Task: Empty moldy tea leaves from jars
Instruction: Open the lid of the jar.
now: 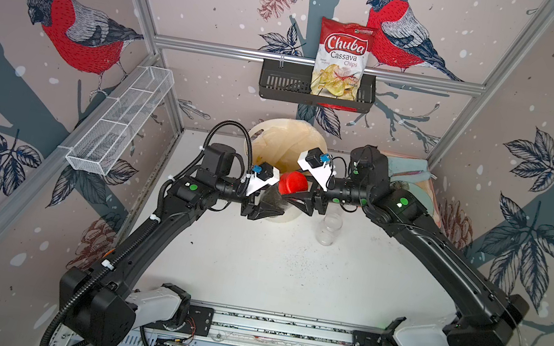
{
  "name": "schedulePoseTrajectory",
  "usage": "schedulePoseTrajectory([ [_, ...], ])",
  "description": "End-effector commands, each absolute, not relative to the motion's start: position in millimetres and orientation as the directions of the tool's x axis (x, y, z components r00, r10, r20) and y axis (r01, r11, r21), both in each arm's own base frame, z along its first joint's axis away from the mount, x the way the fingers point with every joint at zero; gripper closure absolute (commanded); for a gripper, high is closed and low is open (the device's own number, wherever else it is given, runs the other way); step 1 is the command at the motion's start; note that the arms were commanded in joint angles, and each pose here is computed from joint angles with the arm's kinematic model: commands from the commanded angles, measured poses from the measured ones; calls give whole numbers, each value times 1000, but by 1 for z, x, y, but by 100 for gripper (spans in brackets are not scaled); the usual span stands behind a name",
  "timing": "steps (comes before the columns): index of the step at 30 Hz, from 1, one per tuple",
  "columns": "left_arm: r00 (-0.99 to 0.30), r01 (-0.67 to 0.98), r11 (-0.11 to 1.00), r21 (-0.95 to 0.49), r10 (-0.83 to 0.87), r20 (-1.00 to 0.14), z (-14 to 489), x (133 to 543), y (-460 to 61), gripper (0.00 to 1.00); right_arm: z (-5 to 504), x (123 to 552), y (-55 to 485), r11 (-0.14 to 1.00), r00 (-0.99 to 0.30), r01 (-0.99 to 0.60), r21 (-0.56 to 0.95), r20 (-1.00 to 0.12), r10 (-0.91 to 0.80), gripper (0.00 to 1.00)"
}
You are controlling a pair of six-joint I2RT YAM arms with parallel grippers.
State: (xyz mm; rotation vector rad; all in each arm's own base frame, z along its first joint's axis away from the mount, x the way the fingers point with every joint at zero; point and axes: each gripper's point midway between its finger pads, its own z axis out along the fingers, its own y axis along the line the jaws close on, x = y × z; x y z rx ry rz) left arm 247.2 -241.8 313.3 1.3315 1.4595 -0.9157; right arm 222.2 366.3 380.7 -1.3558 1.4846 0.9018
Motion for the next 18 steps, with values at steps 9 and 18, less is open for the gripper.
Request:
schedulePoseTrajectory([
  [9, 44, 992, 102, 76, 286, -957, 318, 241, -244, 38, 396, 229, 358, 181, 63, -976, -120, -954, -294, 32],
  [18, 49, 990, 109, 84, 286, -957, 320, 242, -243, 38, 420, 249, 317, 310, 30, -945, -103, -972, -231, 36],
])
